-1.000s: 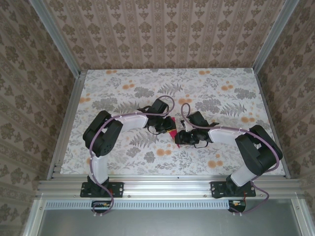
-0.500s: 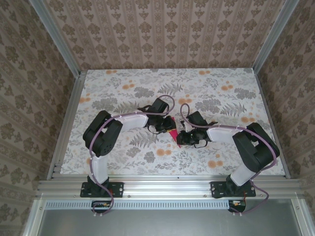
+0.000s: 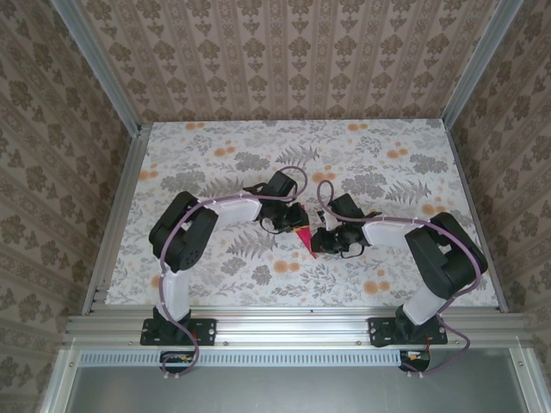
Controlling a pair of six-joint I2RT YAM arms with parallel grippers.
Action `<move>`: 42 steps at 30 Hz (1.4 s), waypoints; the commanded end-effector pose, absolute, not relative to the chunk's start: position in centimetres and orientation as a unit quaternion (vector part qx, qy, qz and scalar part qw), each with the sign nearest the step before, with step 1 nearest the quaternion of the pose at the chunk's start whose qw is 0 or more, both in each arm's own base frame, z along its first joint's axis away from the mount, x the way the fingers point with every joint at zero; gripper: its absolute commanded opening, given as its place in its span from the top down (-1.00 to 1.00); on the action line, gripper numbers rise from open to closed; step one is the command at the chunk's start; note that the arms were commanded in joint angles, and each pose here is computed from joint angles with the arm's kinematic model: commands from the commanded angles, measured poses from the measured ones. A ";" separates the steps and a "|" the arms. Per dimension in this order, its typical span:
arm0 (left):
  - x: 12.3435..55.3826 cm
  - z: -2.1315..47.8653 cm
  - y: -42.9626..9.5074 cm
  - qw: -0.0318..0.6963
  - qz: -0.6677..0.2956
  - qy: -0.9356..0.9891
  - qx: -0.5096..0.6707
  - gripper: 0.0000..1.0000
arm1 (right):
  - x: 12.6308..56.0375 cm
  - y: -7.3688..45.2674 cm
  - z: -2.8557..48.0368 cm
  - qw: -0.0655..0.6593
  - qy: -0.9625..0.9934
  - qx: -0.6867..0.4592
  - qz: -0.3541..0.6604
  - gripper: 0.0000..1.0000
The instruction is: Fold a paper plane with a square sheet of paper (pick it up from the middle)
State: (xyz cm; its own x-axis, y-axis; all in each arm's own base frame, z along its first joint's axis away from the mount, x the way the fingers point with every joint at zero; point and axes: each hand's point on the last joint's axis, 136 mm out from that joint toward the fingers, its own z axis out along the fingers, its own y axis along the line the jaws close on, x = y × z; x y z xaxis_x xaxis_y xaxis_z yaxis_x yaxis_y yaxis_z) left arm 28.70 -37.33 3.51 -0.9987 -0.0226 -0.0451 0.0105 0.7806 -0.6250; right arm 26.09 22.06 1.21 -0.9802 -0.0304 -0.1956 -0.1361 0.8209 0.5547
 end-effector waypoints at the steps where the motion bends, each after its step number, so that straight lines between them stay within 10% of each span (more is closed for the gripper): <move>1: 28.7 2.5 -36.6 0.009 -0.313 0.950 -0.003 0.61 | 25.1 21.5 -0.8 0.061 0.959 -0.041 0.273 0.71; 12: 28.6 1.9 -36.4 0.002 -0.303 0.953 0.002 0.62 | 26.7 22.6 4.5 0.111 0.938 -0.036 0.325 0.46; 42: 28.4 2.6 -37.3 -0.001 -0.316 0.948 0.023 0.62 | 27.1 26.0 7.4 0.073 0.905 -0.053 0.416 0.86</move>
State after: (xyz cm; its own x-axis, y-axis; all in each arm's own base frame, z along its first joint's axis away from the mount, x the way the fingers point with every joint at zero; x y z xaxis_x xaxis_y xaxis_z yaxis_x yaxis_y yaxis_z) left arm 28.50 -37.19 2.90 -0.9995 0.0195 -0.0243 0.0302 0.7958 -0.6048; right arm 27.28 24.28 6.59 -0.9762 -0.0126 -0.2167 -0.1594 0.7191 0.6763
